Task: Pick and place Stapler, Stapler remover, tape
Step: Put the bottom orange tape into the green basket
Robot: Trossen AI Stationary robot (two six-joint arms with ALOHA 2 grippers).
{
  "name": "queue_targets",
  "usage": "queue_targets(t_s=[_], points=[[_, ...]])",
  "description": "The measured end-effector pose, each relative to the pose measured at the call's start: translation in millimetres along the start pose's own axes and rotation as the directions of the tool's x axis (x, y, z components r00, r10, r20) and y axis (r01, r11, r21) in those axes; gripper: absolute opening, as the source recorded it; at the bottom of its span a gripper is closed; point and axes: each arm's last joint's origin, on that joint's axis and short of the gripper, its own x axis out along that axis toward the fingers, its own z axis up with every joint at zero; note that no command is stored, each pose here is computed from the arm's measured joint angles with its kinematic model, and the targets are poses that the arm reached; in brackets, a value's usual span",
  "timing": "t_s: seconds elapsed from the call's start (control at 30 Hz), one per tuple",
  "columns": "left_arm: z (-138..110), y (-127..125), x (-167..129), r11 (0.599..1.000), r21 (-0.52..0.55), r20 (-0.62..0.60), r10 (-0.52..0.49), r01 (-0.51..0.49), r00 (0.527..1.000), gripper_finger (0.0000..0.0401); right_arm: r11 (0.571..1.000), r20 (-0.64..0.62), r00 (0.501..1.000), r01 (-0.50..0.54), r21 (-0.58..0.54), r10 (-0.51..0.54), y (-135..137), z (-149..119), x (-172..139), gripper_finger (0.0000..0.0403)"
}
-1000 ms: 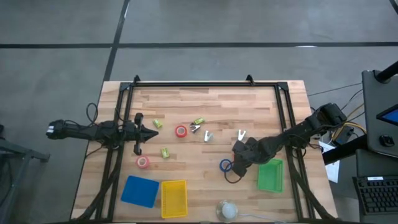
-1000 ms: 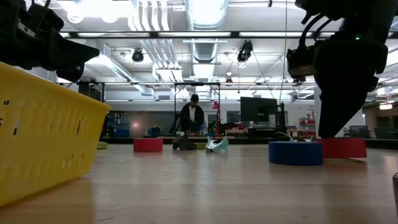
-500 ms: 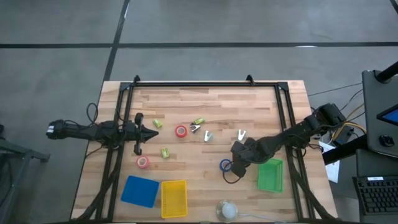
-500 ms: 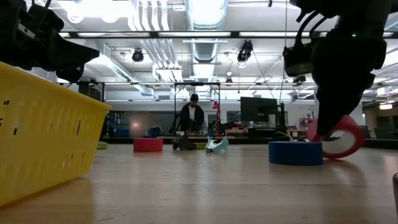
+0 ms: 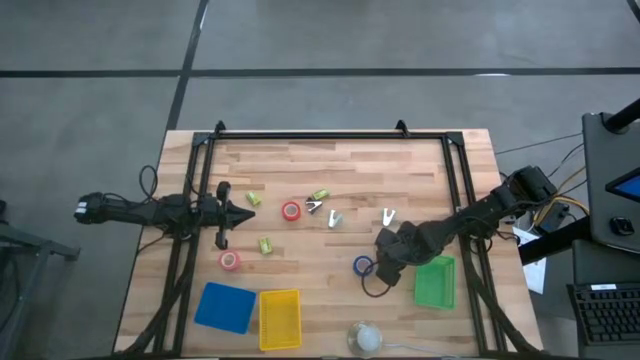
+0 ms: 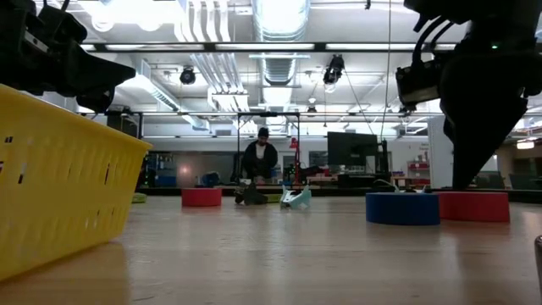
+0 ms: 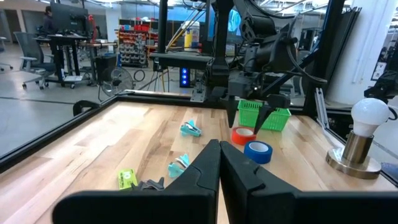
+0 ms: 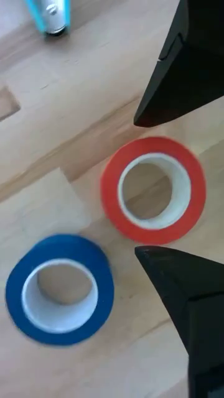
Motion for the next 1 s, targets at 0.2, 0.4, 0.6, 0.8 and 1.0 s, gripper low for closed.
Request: queue_targets(t_s=[0.2, 0.4, 0.6, 0.8, 1.0], points=[[0, 0, 0, 1.0, 0.0, 0.0, 0.0, 0.0, 1.0, 0.0012, 1.0, -0.001, 1.0, -0.013, 0.015, 0.013, 5, -2, 6, 0.0358], [0, 0, 0, 1.0, 0.0, -0.001, 0.0, 0.0, 1.0, 0.0012, 1.0, -0.01, 1.0, -0.003, 0.002, 0.003, 8, -4, 14, 0.0368], [0, 0, 0, 1.0, 0.001, -0.003, 0.0, 0.0, 1.0, 0.0012, 1.0, -0.023, 1.0, 0.019, -0.016, -0.02, 8, -5, 22, 0.0366], [-1, 0, 0, 1.0, 0.002, -0.009, 0.001, -0.001, 1.0, 0.0012, 0.999, -0.024, 0.999, 0.021, -0.036, -0.022, 8, -5, 22, 0.0329], [-1, 0, 0, 1.0, 0.002, -0.009, 0.001, -0.001, 1.0, 0.0012, 0.999, -0.007, 1.0, -0.016, -0.047, 0.016, 7, -4, 10, 0.0291]])
